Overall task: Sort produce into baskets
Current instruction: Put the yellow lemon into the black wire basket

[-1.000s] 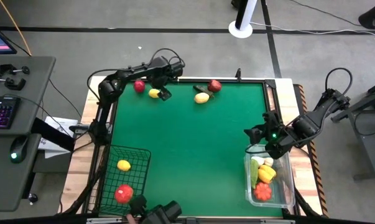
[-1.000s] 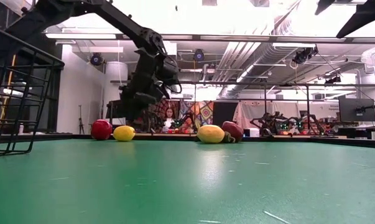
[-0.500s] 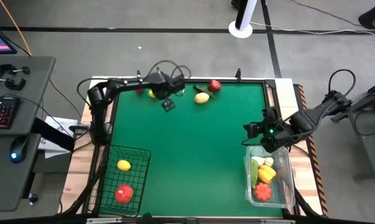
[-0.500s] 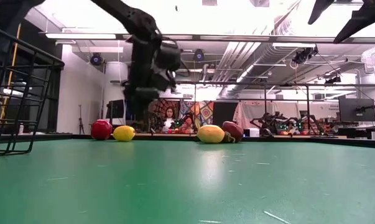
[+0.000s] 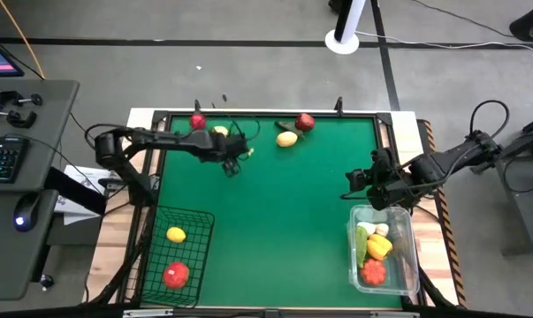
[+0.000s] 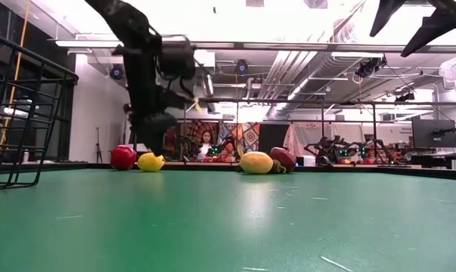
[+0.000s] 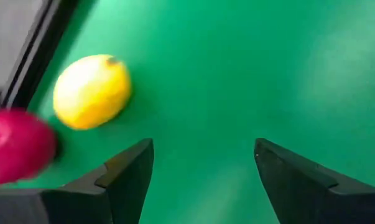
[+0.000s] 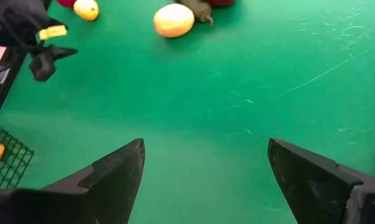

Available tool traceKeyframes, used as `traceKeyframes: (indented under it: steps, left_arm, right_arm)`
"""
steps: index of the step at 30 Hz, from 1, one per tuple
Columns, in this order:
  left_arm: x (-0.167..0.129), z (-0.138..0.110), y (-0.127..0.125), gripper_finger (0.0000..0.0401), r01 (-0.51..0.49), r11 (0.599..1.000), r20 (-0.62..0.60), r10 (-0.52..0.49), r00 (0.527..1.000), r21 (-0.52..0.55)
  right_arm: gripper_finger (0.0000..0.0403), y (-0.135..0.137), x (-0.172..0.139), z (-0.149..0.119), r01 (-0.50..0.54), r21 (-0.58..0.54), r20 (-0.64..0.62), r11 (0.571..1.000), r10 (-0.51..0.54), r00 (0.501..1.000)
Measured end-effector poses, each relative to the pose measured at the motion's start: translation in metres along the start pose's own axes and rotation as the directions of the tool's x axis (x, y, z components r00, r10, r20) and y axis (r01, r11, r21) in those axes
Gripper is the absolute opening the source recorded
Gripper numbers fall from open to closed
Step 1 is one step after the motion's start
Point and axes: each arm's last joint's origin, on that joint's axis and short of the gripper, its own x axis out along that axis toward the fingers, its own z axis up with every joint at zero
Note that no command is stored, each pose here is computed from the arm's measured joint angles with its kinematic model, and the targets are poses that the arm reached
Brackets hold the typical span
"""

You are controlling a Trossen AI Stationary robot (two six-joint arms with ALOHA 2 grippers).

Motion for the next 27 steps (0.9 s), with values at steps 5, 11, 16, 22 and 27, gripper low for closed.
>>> traceKeyframes:
  steps: [5, 11, 16, 22, 27]
  left_arm:
    - [0.016, 0.008, 0.021, 0.0256, -0.081, 0.991, 0.016, 0.083, 0.996, -0.107]
    - [0.021, 0.024, 0.038, 0.0242, -0.182, 0.981, 0.133, 0.189, 0.973, -0.066]
    - [0.03, 0.034, 0.063, 0.0232, -0.136, 0.98, 0.188, 0.163, 0.968, -0.147]
    - [0.037, 0.045, 0.088, 0.0222, -0.242, 0.954, 0.254, 0.281, 0.925, -0.176]
    - [0.029, 0.045, 0.088, 0.022, -0.132, 0.969, 0.279, 0.188, 0.942, -0.21]
  right_arm:
    - [0.0332, 0.0, 0.003, 0.004, 0.021, 0.032, -0.006, 0.999, -0.021, 1.0]
    - [0.0332, 0.0, 0.005, 0.006, 0.039, 0.061, -0.049, 0.997, -0.036, 0.998]
    - [0.0332, 0.002, 0.006, 0.006, 0.026, 0.074, -0.061, 0.997, -0.022, 0.998]
    - [0.0332, 0.004, 0.006, 0.005, 0.011, 0.086, -0.066, 0.996, -0.005, 0.998]
    - [0.0332, 0.006, 0.006, 0.005, -0.009, 0.1, -0.068, 0.995, 0.015, 0.998]
